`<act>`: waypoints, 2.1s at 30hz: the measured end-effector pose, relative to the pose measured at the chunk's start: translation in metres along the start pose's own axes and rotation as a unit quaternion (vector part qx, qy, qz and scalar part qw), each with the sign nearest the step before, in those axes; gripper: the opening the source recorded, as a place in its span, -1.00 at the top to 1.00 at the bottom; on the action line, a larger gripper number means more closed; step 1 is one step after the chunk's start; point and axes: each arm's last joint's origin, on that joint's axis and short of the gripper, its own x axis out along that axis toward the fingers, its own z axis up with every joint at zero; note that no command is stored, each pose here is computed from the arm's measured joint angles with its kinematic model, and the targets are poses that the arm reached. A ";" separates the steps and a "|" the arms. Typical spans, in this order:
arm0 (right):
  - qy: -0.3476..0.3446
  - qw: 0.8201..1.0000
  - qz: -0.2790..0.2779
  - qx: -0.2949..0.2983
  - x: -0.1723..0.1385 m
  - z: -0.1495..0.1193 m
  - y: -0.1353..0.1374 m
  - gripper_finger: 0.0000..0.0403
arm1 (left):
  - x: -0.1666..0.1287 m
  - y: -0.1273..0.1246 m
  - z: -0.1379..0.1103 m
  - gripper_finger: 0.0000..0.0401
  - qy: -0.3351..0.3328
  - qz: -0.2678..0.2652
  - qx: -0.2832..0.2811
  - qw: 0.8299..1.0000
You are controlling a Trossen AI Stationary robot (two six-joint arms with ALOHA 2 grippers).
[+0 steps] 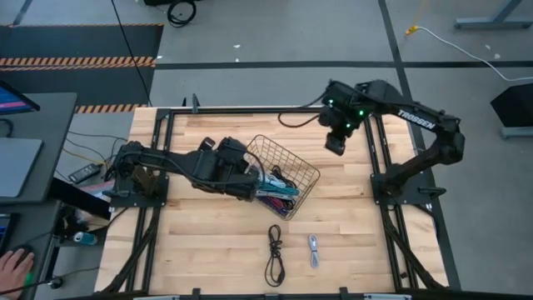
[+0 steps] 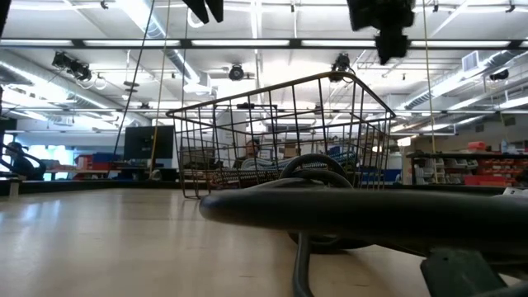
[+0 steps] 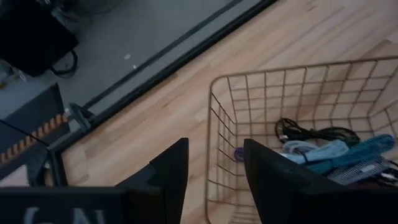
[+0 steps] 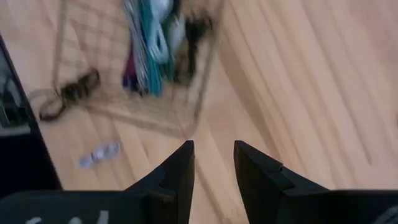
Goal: Pick and place USB-C Cables
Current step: Adjust the gold wire basket
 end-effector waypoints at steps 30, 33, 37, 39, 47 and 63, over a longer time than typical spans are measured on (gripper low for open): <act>-0.047 0.996 -0.071 -0.038 0.123 -0.005 0.025 0.12 | 0.012 0.007 0.010 0.20 -0.010 0.028 0.020 0.999; -0.047 0.996 -0.068 -0.040 0.127 -0.006 0.025 0.12 | 0.012 0.007 0.010 0.20 -0.010 0.028 0.018 0.999; -0.039 0.996 -0.070 -0.048 0.129 -0.008 0.024 0.13 | 0.012 0.007 0.010 0.20 -0.010 0.027 0.016 0.999; -0.037 0.995 -0.075 -0.055 0.130 -0.009 0.023 0.13 | 0.012 0.007 0.010 0.20 -0.011 0.027 0.015 0.999; -0.038 0.994 -0.077 -0.070 0.129 -0.008 0.021 0.13 | 0.012 0.005 0.011 0.20 -0.015 0.024 0.009 1.000; 0.004 0.992 -0.107 -0.073 0.157 -0.027 -0.013 0.13 | 0.012 0.004 0.012 0.20 -0.020 0.017 -0.001 1.000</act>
